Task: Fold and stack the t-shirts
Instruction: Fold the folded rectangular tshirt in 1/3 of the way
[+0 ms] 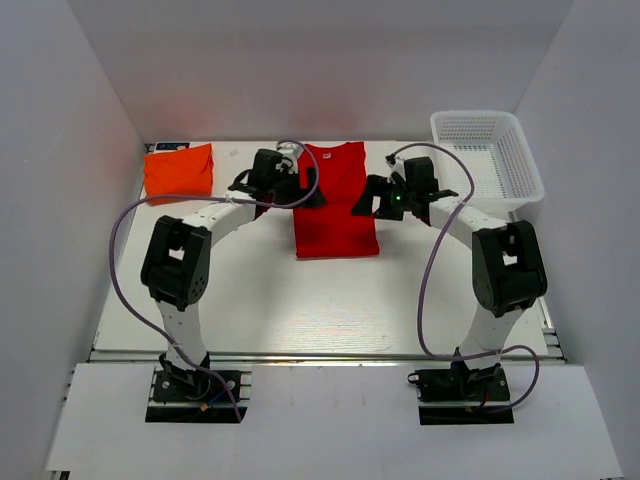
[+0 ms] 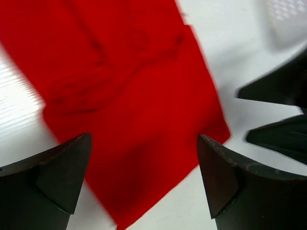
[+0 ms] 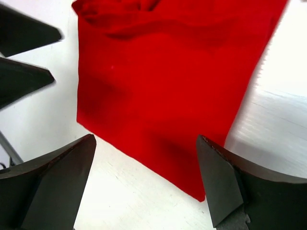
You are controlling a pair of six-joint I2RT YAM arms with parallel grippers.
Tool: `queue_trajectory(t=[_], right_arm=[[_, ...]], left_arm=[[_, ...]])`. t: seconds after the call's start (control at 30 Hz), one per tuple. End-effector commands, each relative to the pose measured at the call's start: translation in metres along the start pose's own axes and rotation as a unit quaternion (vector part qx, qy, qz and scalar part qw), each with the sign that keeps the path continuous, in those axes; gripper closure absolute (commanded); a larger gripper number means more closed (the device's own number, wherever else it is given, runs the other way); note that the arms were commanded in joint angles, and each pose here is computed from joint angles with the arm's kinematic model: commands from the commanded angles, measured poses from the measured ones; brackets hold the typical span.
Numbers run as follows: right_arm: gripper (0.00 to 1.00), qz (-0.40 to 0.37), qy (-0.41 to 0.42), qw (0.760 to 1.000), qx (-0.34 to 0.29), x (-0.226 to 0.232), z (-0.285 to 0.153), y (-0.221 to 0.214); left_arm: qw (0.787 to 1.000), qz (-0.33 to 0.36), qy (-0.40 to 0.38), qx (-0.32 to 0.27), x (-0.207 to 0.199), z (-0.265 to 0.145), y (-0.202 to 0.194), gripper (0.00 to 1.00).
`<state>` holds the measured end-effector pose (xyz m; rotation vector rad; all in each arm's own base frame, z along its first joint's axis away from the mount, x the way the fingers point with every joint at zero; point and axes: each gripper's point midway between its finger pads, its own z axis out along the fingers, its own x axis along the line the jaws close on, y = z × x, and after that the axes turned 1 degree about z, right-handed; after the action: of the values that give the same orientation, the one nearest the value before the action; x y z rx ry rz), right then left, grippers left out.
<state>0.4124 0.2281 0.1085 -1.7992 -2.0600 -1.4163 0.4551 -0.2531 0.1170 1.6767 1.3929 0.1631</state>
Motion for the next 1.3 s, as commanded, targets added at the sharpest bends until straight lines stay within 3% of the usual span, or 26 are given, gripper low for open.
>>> queue_trajectory(t=[0.0,0.17,0.4,0.6,0.77,0.93,1.17,1.27], right_arm=[[0.10,-0.049,0.059,0.997,-0.017,0.019,-0.001,0.007],[0.10,-0.030,0.074,0.997,0.005,0.012,0.019,0.005],[0.10,-0.005,0.061,0.997,0.040,-0.011,0.037,-0.022],[0.10,0.018,0.047,0.996,0.080,-0.030,0.045,-0.054],[0.10,0.016,0.034,0.996,0.085,-0.035,0.044,-0.059],[0.10,-0.011,0.030,0.997,0.064,-0.026,0.034,-0.048],[0.10,-0.036,0.030,0.998,0.034,-0.010,0.015,-0.031],[0.10,-0.040,0.033,0.998,0.033,-0.005,0.011,-0.033]], left_arm=[[0.993,0.044,-0.110,-0.006,-0.046,0.009,0.016,0.00],[0.996,0.024,-0.081,0.041,-0.016,0.047,-0.006,0.00],[0.999,0.025,-0.046,-0.005,0.005,0.068,0.026,0.00],[1.000,0.019,-0.022,-0.004,0.024,0.098,0.036,0.00],[1.000,0.006,-0.019,0.021,0.029,0.104,0.020,0.00],[0.999,0.023,0.002,-0.026,0.025,0.087,0.054,0.00],[0.988,0.064,0.013,-0.137,-0.006,0.040,0.148,0.00],[0.987,0.082,0.008,-0.138,-0.015,0.025,0.159,0.00]])
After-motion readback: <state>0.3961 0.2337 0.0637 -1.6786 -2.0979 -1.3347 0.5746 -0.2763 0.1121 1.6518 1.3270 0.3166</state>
